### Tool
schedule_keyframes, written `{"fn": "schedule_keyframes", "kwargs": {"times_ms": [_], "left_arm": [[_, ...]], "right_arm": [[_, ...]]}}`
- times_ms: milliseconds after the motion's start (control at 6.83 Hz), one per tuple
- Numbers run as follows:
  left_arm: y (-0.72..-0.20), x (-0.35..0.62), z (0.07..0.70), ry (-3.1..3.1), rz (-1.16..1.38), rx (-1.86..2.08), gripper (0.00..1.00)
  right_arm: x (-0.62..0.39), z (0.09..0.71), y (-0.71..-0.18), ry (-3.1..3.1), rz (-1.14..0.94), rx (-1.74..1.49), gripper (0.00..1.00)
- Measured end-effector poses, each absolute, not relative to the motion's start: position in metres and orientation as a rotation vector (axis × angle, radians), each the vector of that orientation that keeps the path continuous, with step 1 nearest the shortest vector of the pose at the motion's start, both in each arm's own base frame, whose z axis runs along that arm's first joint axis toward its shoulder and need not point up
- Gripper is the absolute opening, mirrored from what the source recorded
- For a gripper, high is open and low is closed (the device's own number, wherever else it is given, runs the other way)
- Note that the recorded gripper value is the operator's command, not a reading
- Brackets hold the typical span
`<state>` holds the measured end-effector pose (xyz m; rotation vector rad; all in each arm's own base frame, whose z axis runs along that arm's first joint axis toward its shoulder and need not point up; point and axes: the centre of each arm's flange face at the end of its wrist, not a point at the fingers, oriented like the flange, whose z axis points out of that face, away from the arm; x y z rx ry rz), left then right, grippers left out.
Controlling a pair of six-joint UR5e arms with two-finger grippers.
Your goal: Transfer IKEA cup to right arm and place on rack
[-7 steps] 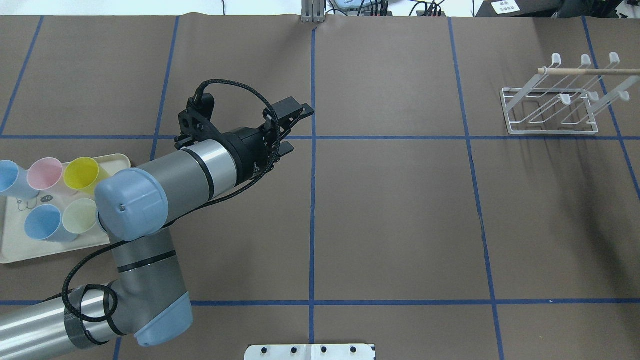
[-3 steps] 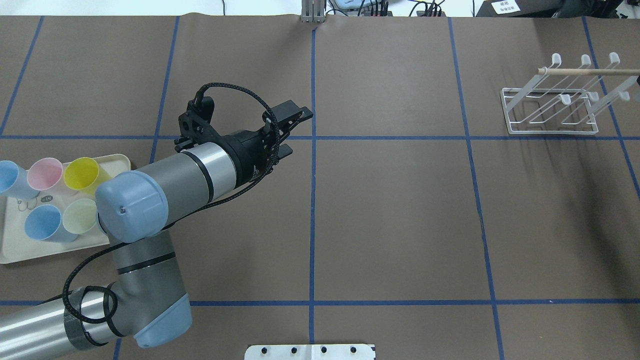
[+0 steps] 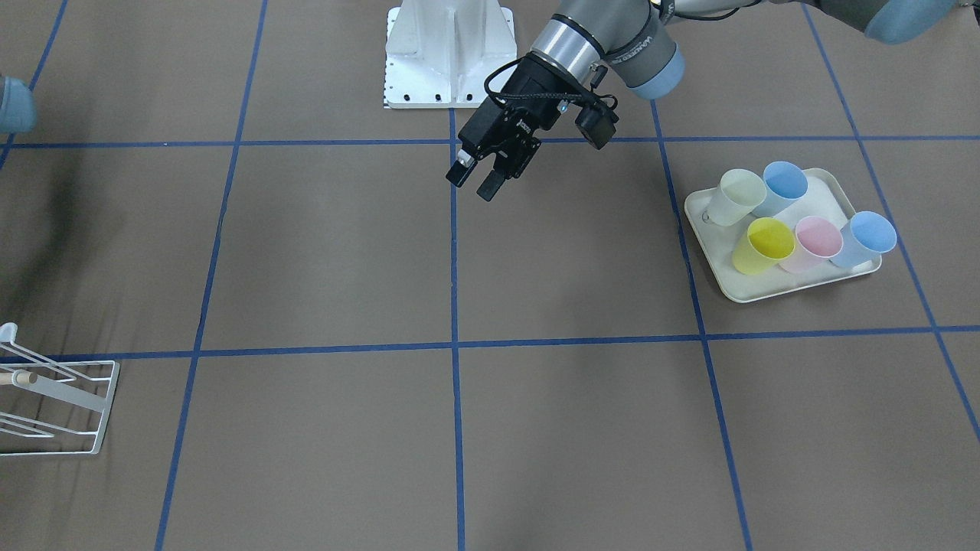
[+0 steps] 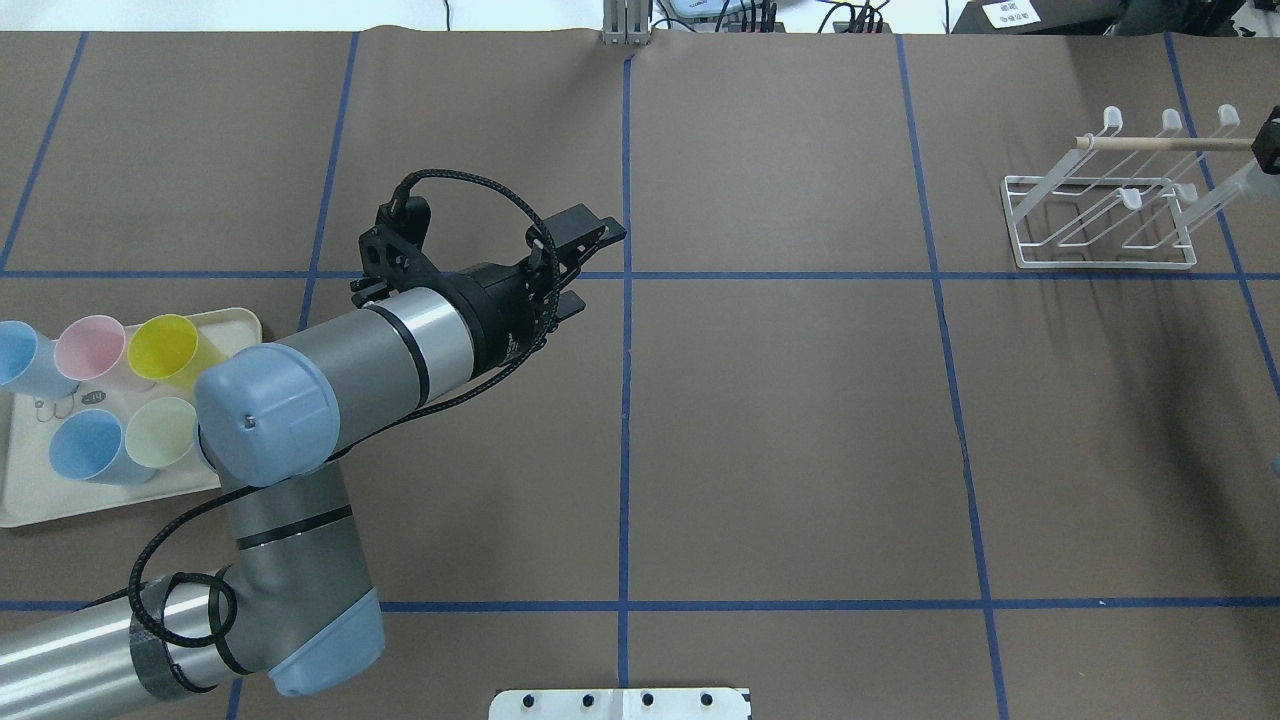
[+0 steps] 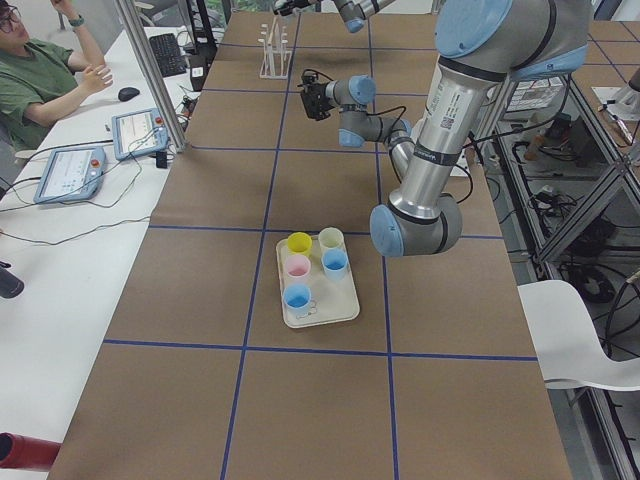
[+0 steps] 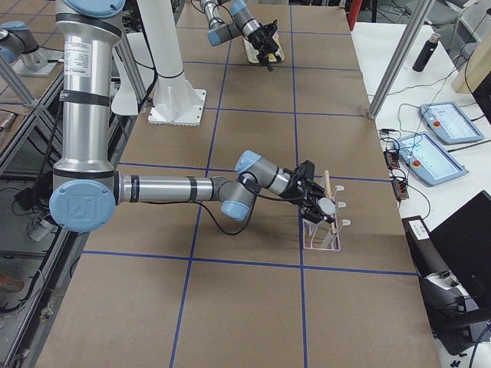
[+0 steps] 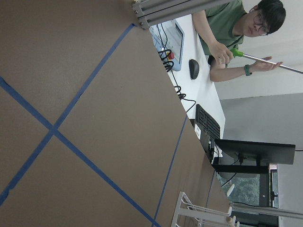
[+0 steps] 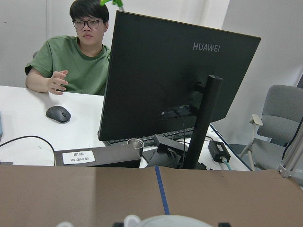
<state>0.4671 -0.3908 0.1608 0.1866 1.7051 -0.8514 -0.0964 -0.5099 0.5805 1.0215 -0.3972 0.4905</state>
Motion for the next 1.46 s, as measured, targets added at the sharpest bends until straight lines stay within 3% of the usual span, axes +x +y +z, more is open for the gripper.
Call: {"fn": "schedule_keyframes", "kwargs": {"times_ms": [586, 732, 879, 1464], "left_arm": [[-0.391, 0.469, 0.165, 1.698, -0.854, 0.186, 1.00], [-0.390, 0.468, 0.169, 1.694, -0.854, 0.186, 1.00], [-0.390, 0.468, 0.174, 1.693, -0.854, 0.186, 1.00], [-0.388, 0.467, 0.175, 1.699, -0.851, 0.183, 1.00]], "right_arm": [[-0.113, 0.588, -0.524, -0.395, 0.487, 1.014, 0.00], [-0.119, 0.589, -0.524, -0.389, 0.484, 1.017, 0.23], [-0.123, 0.590, -0.523, -0.384, 0.480, 1.019, 0.99], [-0.124, 0.590, -0.513, -0.462, 0.444, 1.046, 1.00]]}}
